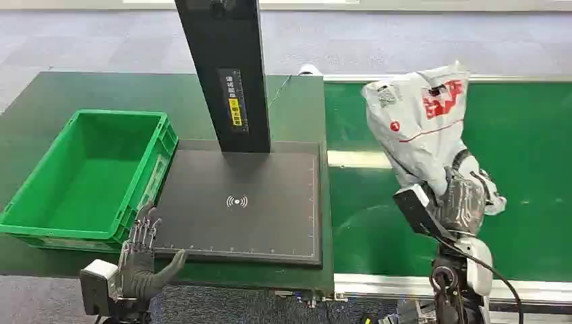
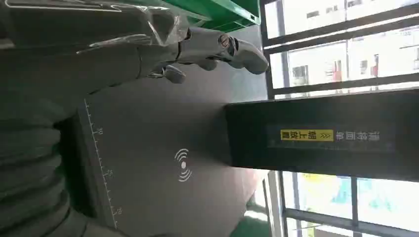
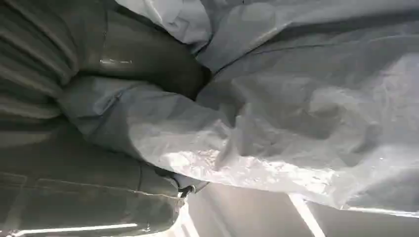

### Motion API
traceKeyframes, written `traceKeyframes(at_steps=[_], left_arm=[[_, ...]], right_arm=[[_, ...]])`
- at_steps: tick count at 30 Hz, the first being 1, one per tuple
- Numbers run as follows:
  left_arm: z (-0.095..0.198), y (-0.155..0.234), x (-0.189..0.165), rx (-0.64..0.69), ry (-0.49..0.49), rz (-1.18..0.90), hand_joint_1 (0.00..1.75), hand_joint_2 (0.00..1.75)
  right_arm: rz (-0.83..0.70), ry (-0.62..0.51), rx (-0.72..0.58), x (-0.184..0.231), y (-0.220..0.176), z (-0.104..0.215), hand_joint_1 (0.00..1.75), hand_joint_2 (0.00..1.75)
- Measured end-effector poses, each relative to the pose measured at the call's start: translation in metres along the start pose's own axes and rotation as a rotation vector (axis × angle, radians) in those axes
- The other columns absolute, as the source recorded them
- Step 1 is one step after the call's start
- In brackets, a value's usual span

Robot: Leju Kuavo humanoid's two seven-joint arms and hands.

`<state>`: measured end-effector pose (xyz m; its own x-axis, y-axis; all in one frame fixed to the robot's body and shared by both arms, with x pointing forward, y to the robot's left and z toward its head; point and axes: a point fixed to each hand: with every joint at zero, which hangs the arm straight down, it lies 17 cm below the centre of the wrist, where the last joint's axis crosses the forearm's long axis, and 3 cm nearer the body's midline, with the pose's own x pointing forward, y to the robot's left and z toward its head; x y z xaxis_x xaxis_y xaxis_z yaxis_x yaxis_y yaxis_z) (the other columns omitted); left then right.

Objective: Moved the parcel from conveyor to table for the left to box.

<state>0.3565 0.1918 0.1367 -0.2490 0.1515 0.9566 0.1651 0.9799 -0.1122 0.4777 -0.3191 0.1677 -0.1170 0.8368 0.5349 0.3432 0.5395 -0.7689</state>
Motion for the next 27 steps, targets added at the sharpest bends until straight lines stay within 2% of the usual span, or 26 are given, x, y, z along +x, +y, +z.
traceKeyframes(at_steps=[2,5,7,13,16,20,27], left_arm=[[-0.002,0.000,0.001,-0.001,-0.006,0.001,0.00,1.75],[-0.006,-0.004,0.001,-0.013,-0.010,0.005,0.00,1.75],[-0.010,-0.007,0.001,-0.023,-0.017,0.008,0.00,1.75],[-0.013,-0.010,-0.002,-0.034,-0.013,0.015,0.00,1.75],[-0.014,-0.012,-0.004,-0.043,-0.013,0.017,0.00,1.75],[-0.019,-0.018,-0.003,-0.061,-0.019,0.026,0.00,1.75],[-0.019,-0.017,-0.006,-0.057,-0.014,0.031,0.00,1.75]], right_arm=[[-0.090,-0.054,0.028,0.032,0.011,0.001,1.75,1.75],[-0.328,-0.140,0.137,0.086,0.041,0.008,1.75,1.75],[-0.415,-0.182,0.181,0.115,0.053,0.013,1.75,1.75],[-0.474,-0.249,0.215,0.153,0.063,0.016,1.75,1.75],[-0.561,-0.300,0.328,0.180,0.079,0.023,1.75,1.75],[-0.741,-0.379,0.531,0.239,0.112,0.043,1.75,1.75],[-0.788,-0.415,0.738,0.293,0.162,0.057,1.75,1.75]])
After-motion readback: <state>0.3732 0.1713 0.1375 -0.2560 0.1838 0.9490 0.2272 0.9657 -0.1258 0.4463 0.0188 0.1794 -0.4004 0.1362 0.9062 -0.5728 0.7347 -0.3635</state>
